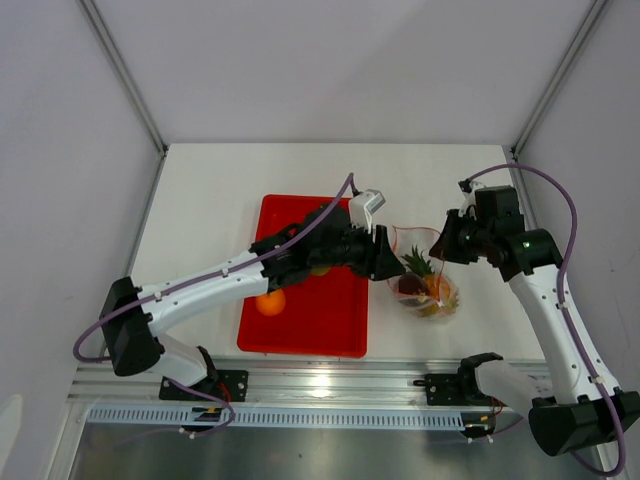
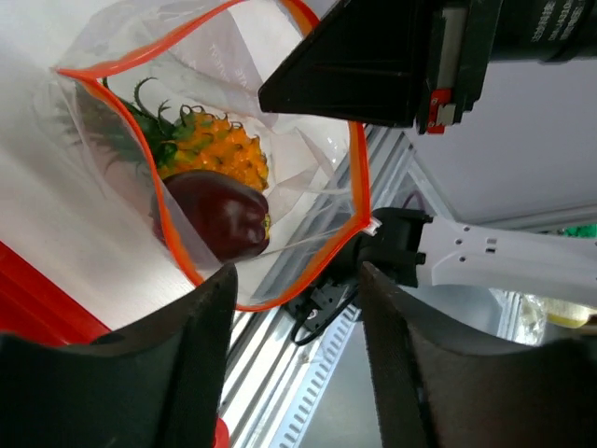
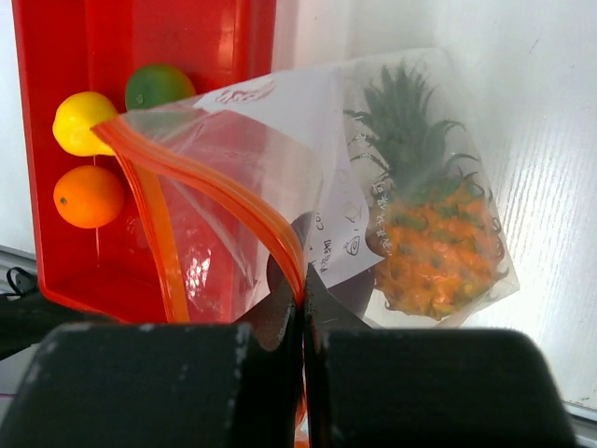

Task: Place the food in the zip-top bag and seal the zipper
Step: Adjust the zipper food storage bag at the center of the board.

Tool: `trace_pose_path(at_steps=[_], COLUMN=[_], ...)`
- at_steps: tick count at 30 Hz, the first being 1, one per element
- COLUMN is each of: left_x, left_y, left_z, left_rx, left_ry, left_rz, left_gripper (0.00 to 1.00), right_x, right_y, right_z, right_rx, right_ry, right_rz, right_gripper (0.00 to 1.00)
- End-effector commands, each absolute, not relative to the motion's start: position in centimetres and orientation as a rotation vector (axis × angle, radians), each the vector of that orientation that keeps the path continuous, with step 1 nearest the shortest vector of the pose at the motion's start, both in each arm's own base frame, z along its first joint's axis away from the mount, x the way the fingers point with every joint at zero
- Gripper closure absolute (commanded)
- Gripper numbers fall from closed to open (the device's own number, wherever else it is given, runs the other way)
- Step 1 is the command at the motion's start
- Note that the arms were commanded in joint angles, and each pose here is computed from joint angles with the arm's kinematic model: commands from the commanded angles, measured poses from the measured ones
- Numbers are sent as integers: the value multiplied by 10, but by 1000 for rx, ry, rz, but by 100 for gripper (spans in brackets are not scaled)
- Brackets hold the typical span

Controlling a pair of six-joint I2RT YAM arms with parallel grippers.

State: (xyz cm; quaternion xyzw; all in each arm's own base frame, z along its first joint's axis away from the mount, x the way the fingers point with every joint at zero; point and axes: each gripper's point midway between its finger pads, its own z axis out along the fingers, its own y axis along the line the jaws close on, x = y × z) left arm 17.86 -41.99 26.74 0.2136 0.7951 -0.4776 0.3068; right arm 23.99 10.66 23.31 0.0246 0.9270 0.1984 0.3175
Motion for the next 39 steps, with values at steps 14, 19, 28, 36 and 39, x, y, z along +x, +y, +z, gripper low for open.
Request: trace_pose_path(at_steps=[14,19,28,36,39], left_x=[177,168,143,127,137], left_y=[-452,-465,-477,-466,-463], left_z=[232,253,335,256,221], left_rx=[577,635,714,643,628], left_ry=[2259,2208,2017,2206,2284], left_rz=[-1219,-1336,-1578,-1573,-1474], left_gripper=[35,100,99,99,99], right_x=[229,232,217,219,234], right_y=[102,82,44,68,70], right_z=[242,246,338,299,252], right_rx=[69,116,238,221,217], right_ry=[2404,2386,2167,2278,2357], right_rz=[496,380,224,332,301], right_gripper=[100,100,100,100,100])
